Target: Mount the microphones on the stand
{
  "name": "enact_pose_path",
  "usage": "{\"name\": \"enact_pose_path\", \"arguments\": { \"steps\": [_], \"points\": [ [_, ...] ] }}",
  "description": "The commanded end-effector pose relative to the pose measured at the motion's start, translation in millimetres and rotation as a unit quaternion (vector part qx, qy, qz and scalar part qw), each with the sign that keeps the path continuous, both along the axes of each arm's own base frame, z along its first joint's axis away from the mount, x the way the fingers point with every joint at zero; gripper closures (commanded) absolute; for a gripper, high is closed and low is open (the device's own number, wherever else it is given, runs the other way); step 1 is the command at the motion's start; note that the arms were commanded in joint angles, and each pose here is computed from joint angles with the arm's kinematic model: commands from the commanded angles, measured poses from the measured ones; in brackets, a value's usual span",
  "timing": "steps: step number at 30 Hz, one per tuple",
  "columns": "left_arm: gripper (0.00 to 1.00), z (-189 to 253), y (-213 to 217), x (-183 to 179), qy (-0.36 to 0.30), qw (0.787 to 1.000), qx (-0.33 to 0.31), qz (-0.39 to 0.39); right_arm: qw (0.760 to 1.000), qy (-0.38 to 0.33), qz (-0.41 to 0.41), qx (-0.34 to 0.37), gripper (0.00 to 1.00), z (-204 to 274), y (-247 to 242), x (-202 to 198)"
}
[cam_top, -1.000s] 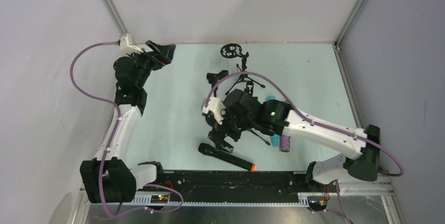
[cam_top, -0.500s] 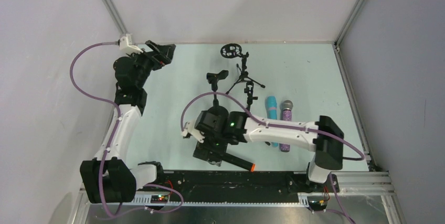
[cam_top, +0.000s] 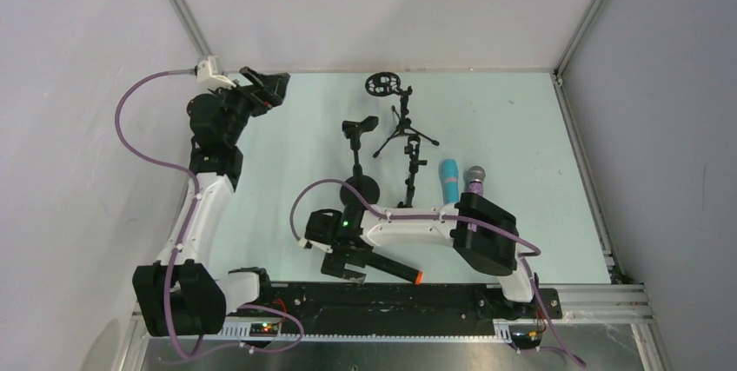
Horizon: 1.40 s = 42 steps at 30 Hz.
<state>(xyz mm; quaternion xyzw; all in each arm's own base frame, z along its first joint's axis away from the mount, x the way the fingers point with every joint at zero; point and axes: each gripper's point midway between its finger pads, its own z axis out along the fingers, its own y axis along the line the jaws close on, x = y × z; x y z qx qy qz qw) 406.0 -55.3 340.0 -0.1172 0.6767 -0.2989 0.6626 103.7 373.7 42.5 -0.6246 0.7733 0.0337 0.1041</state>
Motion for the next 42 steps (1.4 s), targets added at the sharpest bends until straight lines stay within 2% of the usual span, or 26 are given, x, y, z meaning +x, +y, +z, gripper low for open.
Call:
{"name": "enact_pose_path", "arguments": {
  "steps": [1,9,11,12,14,17,23,26,33,37,42],
  "points": [
    [0.00,18,3,1,-0.022,1.000,-0.003,0.001,1.000,0.000,-0.014,-0.016,0.06,-9,2,4],
    [0.00,17,4,2,-0.021,1.000,-0.003,0.001,0.997,0.069,-0.021,-0.027,0.31,-30,0,-8],
    [0.00,16,4,3,-0.019,1.000,-0.003,0.001,0.996,0.076,-0.023,-0.030,0.42,-33,-1,-8],
    [0.00,16,4,3,-0.020,1.000,-0.003,0.002,0.996,0.077,-0.025,-0.031,0.54,-34,-2,-7],
    [0.00,16,4,3,-0.020,1.000,-0.003,0.001,0.996,0.077,-0.026,-0.031,0.66,-35,-3,-6],
    [0.00,16,4,2,-0.021,1.000,-0.002,0.002,0.996,0.077,-0.022,-0.027,0.75,-33,-3,-6],
    [0.00,17,5,2,-0.022,1.000,-0.001,0.004,0.998,0.066,-0.015,-0.013,1.00,-21,-1,-2],
    [0.01,17,5,2,-0.022,1.000,-0.001,0.004,0.998,0.059,-0.014,0.009,1.00,-9,5,0],
    [0.00,18,5,2,-0.022,1.000,-0.002,0.004,0.995,0.011,-0.010,0.100,1.00,57,23,18],
    [0.00,17,5,2,-0.022,1.000,-0.002,0.004,0.986,-0.013,-0.023,0.165,1.00,104,29,33],
    [0.00,17,6,2,-0.022,1.000,-0.001,0.006,0.963,-0.032,-0.041,0.263,1.00,176,30,46]
  ]
}}
